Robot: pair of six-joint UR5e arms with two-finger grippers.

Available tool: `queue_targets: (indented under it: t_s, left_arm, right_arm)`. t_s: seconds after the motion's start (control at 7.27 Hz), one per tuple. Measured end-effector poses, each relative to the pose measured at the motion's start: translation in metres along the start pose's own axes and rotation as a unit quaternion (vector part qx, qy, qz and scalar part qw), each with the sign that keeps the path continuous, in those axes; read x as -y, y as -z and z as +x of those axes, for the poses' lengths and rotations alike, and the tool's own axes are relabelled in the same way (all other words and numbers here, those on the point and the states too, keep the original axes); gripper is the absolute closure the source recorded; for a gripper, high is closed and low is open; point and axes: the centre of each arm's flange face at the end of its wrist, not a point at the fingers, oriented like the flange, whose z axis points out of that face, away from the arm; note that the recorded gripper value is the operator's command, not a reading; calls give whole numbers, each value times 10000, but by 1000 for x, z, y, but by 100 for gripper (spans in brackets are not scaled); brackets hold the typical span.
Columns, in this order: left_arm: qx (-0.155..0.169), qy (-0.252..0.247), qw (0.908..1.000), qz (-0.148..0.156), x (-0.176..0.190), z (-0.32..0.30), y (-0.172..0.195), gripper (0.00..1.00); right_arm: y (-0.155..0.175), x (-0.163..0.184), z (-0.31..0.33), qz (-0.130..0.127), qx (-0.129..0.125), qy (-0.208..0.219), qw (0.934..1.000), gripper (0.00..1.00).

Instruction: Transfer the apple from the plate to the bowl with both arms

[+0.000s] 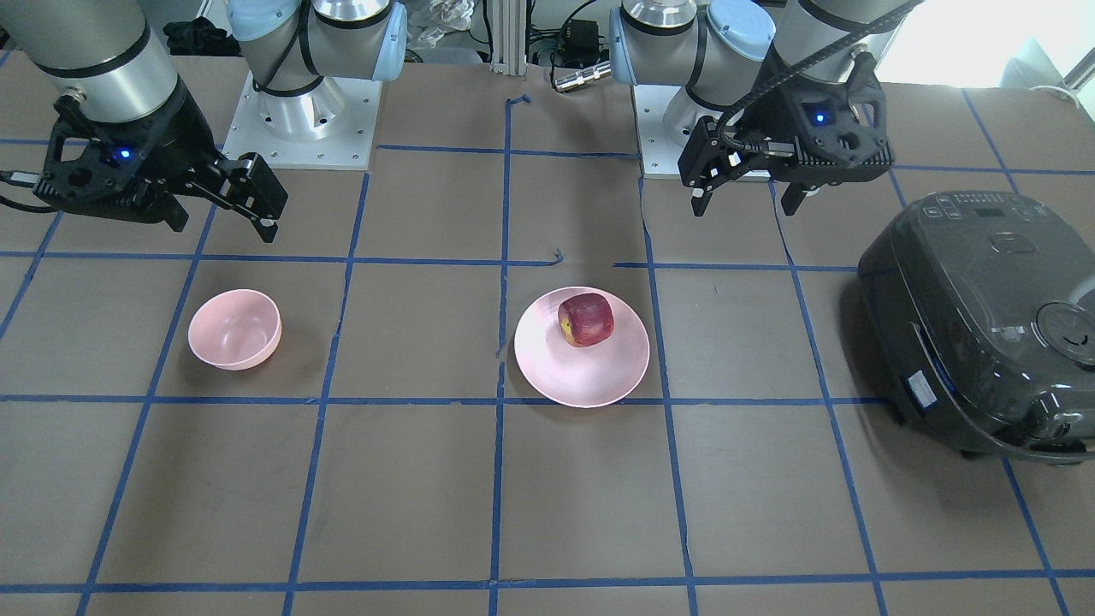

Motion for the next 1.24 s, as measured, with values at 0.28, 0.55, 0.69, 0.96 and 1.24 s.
queue_targets:
  t_s: [0.28,0.55,0.69,0.96,1.24]
  left_arm:
    - [3,11,10000,0,0,2,0,0]
    - [17,-9,10000,-88,-1,26,-14,0]
    - [15,71,9999,-112,0,43,-25,0]
    - [-18,301,9995,-5,5,82,-59,0]
    - [-11,343,9994,-38,7,108,-109,0]
  right_arm:
    - [-18,10,18,-143,-6,407,9991,0]
    - [-45,31,86,-337,106,282,9990,0]
    - [-71,39,111,-377,144,190,9990,0]
    - [-122,36,125,-433,194,336,9983,0]
    - [-168,23,126,-519,210,537,9970,0]
